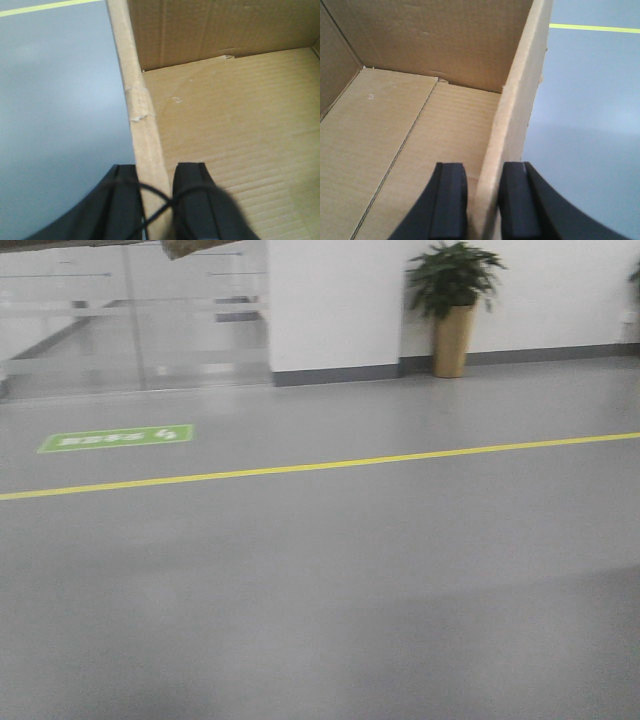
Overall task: Grab carton from right shelf to conveyor
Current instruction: 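Hold the carton with both grippers while driving to the red conveyor, then carry the carton over the grey conveyor belt with both grippers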
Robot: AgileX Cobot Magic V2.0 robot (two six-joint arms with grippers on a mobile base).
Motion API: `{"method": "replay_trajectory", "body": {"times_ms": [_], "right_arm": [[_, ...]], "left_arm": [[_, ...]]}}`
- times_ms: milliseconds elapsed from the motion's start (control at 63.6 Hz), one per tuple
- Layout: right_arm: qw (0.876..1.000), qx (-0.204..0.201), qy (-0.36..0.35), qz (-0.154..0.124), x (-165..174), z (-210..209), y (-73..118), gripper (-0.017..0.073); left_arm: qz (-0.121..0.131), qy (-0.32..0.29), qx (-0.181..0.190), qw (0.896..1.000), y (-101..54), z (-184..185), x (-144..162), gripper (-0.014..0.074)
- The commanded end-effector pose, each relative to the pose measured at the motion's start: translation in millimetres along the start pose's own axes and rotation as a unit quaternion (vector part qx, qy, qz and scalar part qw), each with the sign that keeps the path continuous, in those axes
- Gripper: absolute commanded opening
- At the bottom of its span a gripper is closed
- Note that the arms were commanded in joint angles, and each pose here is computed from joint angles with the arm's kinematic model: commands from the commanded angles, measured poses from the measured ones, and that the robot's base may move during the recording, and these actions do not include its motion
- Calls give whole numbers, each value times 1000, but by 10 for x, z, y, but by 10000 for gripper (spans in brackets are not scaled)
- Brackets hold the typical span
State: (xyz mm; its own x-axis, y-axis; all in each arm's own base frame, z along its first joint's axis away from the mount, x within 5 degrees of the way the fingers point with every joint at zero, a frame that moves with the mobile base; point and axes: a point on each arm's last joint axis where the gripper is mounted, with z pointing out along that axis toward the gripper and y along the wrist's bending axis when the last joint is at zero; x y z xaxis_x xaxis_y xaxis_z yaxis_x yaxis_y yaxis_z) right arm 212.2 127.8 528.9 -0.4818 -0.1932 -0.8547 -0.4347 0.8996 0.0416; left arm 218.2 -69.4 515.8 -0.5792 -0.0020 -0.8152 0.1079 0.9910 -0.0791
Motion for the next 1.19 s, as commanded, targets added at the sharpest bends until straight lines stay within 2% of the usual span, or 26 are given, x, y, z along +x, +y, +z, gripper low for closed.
{"method": "replay_trajectory", "body": {"times_ms": [0, 314, 503, 786, 1006, 1179], "right_arm": [[999, -16, -49, -8, -93, -77, 25, -68], [999, -16, -47, -9, -96, -48, 27, -68], [999, -16, -49, -9, -100, -50, 28, -68], [999, -16, -50, -9, -101, -50, 28, -68], [999, -16, -51, -9, -103, -50, 28, -68], [999, -16, -51, -9, -103, -50, 28, -68]], "left_arm": [[6, -28, 17, 999, -30, -77, -46, -6], [6, -28, 17, 999, -29, -77, -46, -6], [13, -34, -4, 999, 9, -77, -57, -6], [34, -50, -62, 996, 111, -87, -90, -6], [53, -64, -114, 990, 202, -107, -123, -6], [63, -70, -140, 986, 245, -120, -138, -6]]}}
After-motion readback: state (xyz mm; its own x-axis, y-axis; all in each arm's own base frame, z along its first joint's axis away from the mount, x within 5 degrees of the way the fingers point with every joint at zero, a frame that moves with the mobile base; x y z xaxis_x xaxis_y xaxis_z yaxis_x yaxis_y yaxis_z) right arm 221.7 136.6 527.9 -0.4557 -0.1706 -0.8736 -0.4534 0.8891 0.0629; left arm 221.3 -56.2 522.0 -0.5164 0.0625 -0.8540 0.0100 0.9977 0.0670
